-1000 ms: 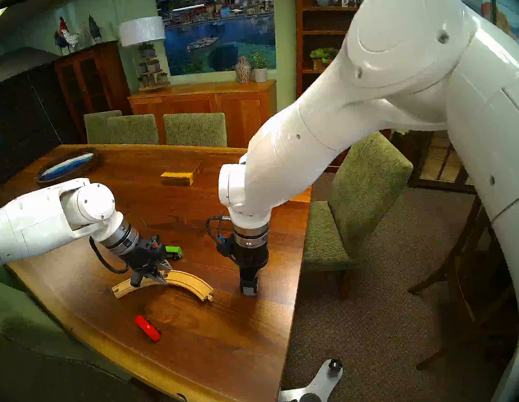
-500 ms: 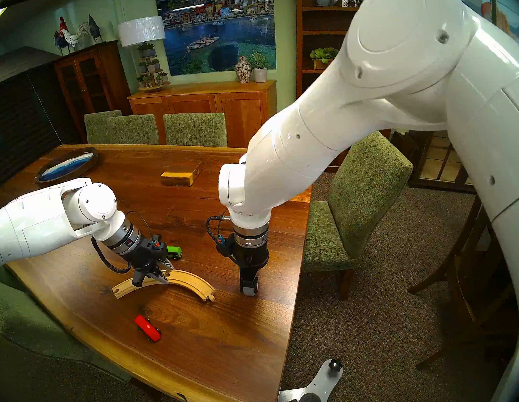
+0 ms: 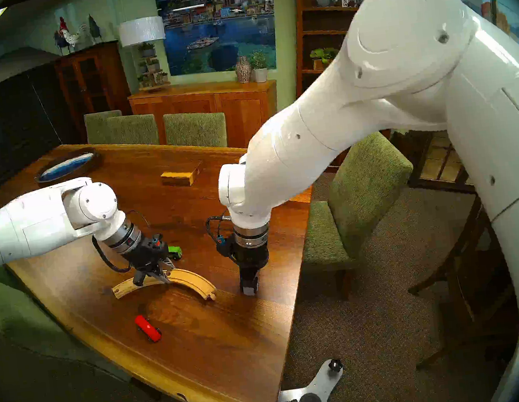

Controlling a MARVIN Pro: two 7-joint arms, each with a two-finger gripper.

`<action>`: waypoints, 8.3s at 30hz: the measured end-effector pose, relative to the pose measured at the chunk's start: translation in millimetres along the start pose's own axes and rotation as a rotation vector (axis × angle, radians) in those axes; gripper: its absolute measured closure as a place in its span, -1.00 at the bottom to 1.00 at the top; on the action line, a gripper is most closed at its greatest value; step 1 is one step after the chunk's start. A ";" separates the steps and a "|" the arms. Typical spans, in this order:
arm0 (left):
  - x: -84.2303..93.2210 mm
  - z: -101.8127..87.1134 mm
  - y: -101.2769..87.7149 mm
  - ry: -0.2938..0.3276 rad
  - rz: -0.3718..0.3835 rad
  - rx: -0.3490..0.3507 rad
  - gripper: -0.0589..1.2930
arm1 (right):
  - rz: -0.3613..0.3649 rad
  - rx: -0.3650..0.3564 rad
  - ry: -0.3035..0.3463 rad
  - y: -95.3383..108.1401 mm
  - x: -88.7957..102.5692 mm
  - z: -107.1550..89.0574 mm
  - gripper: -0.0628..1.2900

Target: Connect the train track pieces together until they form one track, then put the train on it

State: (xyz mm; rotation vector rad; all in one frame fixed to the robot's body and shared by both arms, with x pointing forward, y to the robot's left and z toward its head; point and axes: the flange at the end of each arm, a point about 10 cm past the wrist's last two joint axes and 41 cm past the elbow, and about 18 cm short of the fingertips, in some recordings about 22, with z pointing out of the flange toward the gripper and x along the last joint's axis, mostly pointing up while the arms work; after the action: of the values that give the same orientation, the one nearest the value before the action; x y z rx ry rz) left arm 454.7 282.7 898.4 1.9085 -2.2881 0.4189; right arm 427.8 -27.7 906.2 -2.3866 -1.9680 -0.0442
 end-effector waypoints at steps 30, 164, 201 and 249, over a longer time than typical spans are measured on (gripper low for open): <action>-2.1 0.1 -1.3 0.002 -0.005 -0.011 0.53 | 0.000 0.000 0.000 0.0 0.0 0.0 -0.91; -3.9 1.5 -10.4 0.001 -0.137 -0.007 0.53 | 0.000 0.000 0.000 0.0 0.0 0.0 -0.91; -2.8 1.0 -3.4 0.042 0.043 -0.034 -0.90 | 0.000 -0.001 -0.001 0.0 0.0 0.0 -0.91; -102.1 -42.5 6.8 -0.044 -0.254 -0.019 -0.91 | 0.000 0.000 -0.001 0.0 -0.1 0.1 -0.91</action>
State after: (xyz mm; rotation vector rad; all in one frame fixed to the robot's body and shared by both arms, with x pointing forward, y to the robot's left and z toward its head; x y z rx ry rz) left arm 464.3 392.5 909.8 2.1812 -2.0273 0.3252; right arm 427.8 -27.8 906.1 -2.3868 -1.9691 -0.0437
